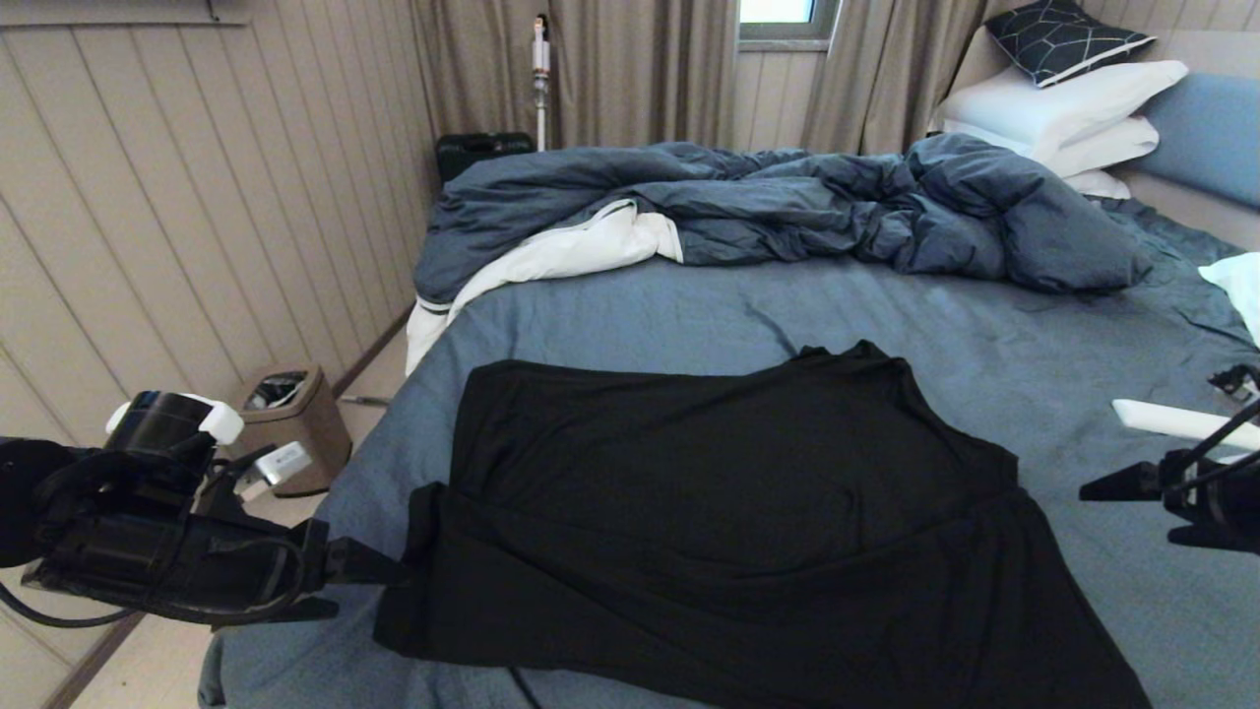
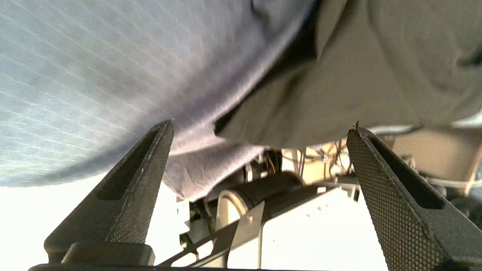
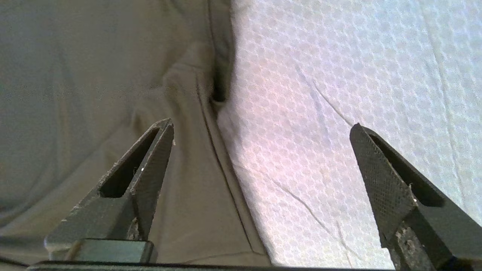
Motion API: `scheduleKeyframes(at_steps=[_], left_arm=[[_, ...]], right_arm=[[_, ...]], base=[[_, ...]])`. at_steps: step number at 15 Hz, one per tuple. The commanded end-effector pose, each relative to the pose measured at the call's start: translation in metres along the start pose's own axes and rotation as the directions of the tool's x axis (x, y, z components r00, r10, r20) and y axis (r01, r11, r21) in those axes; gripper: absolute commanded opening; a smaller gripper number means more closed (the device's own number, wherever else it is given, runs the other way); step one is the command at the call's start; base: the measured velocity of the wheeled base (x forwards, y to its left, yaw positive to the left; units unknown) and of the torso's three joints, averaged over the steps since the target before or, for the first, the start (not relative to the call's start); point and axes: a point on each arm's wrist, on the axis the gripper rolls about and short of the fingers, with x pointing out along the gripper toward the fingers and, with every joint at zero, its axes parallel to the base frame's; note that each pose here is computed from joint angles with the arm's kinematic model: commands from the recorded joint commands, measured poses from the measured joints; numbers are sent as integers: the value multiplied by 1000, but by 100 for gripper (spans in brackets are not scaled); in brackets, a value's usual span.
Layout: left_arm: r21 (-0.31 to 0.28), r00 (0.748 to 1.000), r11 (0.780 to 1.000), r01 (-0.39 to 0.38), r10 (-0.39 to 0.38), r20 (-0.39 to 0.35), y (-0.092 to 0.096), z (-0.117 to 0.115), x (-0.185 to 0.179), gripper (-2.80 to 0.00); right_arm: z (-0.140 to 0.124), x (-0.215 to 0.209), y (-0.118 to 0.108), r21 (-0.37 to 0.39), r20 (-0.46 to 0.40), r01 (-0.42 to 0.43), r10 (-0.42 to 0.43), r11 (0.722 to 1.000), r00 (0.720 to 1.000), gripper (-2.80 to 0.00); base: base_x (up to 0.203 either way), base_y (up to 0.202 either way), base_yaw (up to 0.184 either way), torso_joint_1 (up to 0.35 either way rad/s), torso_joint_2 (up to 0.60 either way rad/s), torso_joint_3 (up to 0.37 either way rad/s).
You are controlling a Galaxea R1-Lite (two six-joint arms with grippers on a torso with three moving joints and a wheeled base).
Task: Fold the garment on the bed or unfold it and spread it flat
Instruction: Fold the black T-shirt
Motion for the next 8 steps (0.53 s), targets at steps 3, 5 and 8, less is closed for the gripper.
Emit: scheduleKeyframes(at_steps=[3,5,8], left_arm=[[-3,997,1000,7,-7,-77,-1,-8,15,0],[17,992,1000,25,-23,-123,-8,-12,25,0],[40,984,998,39,-32,-173,-16,-12,38,0]], right_arm=[[-2,0,-2,8,-4,2,-1,1000,1000,0],[-3,3,-2,9,-14,-1,1,1000,1000,0],[-3,9,-5,13,-26,0,1,1000,1000,0]], base=[[0,0,0,0,0,0],[0,0,0,0,0,0],[0,0,0,0,0,0]])
